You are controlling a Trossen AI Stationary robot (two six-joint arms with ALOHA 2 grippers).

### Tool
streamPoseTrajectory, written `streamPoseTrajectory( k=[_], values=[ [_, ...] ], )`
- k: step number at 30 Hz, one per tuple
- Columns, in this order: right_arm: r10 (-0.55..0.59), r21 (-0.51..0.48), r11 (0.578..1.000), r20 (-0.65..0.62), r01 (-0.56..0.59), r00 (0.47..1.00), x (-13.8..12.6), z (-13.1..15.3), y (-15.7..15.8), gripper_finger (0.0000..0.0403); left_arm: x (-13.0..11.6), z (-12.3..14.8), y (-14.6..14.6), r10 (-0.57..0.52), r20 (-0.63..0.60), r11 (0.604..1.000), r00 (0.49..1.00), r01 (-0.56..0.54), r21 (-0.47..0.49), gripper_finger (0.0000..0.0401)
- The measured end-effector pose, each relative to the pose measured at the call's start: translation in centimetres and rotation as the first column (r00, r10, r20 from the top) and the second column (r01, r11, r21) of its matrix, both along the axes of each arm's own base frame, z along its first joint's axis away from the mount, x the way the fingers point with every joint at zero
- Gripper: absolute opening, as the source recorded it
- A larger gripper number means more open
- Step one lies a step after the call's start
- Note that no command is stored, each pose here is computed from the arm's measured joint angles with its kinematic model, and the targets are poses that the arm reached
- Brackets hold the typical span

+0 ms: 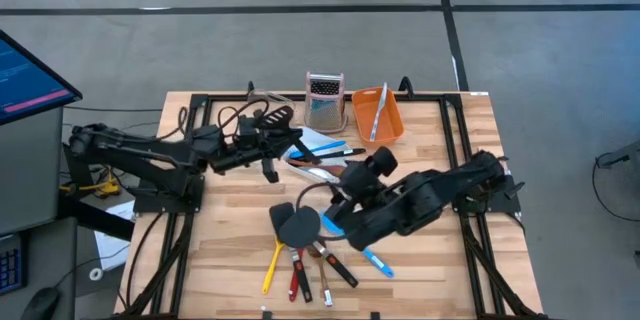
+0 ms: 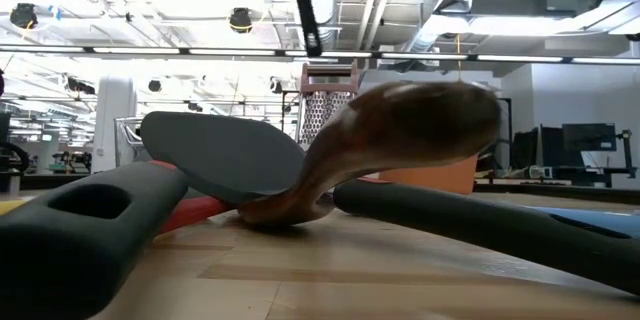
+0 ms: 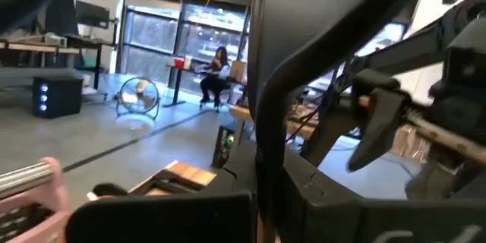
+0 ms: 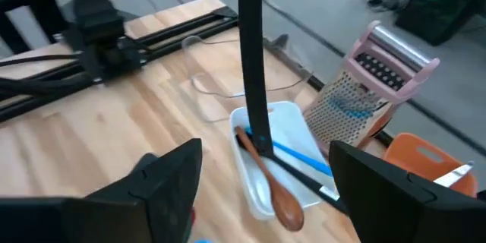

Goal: Pick & Place Kitchen Items
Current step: Put the black slotted spatula into the transparent bin

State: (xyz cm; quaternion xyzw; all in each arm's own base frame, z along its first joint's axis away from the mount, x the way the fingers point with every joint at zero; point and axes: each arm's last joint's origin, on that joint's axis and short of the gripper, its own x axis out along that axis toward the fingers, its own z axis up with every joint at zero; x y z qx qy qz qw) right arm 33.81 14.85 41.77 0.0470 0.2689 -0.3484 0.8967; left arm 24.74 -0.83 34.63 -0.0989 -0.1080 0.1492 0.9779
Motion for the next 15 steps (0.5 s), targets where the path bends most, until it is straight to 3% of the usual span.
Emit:
streamPoseTrajectory(
  k=[5,15],
  values=[
    [0.043,0.068,0.997,-0.008,-0.042,0.999,-0.9,0.8,0.0,0.0281,-1.9,0.4,1.1,0.040,-0.073,0.999,0.997,-0.040,0.006,0.0000],
    [0.056,0.106,0.993,-0.031,-0.053,0.998,-0.7,0.4,0.1,0.0281,-6.5,1.0,4.0,0.180,-0.176,0.982,0.968,-0.187,-0.023,0.0000]
  ],
)
